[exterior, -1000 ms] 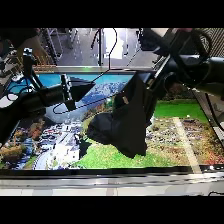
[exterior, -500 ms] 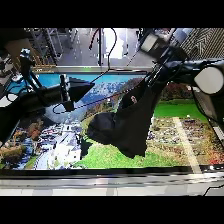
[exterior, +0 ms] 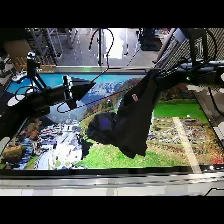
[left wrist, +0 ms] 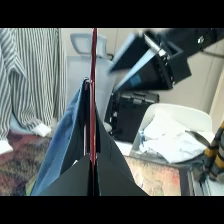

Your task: Fold the clothes and pants, and hang the long-sleeved shirts on hangers.

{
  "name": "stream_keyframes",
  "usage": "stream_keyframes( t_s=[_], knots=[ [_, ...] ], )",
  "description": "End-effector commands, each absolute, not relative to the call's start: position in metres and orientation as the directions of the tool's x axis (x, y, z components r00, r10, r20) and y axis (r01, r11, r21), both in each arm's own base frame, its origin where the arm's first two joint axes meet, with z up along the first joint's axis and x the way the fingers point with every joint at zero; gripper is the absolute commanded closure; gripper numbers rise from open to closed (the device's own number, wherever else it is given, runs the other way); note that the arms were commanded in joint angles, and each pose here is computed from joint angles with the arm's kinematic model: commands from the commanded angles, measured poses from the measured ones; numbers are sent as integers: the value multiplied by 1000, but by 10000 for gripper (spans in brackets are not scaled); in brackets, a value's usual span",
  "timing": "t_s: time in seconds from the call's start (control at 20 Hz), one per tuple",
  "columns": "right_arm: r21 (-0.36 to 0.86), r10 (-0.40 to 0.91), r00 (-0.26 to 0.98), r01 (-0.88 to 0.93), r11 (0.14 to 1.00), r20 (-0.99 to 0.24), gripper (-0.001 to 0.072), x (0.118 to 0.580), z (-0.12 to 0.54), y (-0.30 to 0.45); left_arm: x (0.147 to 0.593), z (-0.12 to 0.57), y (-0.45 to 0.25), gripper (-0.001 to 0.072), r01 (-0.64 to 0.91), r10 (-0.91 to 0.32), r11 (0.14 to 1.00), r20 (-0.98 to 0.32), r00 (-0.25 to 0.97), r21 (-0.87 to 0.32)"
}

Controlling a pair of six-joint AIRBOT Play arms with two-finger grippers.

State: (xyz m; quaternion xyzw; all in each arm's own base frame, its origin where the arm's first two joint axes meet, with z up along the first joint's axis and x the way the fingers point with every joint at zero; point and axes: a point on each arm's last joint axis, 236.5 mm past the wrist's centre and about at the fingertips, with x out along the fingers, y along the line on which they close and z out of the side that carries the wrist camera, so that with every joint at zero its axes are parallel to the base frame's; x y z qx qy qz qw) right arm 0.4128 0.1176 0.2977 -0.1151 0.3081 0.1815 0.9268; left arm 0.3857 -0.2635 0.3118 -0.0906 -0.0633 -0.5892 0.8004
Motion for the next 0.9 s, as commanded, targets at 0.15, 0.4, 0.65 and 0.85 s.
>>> stream_keyframes(
  t_s=[0.15, 0.4, 0.65, 0.85],
  knots=[
    [184, 285, 726, -217, 959, -626, 192, 445, 260, 129, 387, 315, -262, 698, 954, -926, 292, 228, 299, -67],
    [188, 303, 764, -238, 953, -569, 695, 455, 272, 139, 388, 313, -262, 697, 954, -927, 292, 224, 300, -69],
    [180, 368, 721, -327, 928, -587, 696, 415, 285, 170, 391, 291, -266, 696, 947, -942, 284, 143, 304, -148],
    [126, 424, 655, -451, 884, -626, 696, 390, 277, 205, 390, 281, -273, 696, 946, -949, 274, 109, 295, -175]
  ],
)
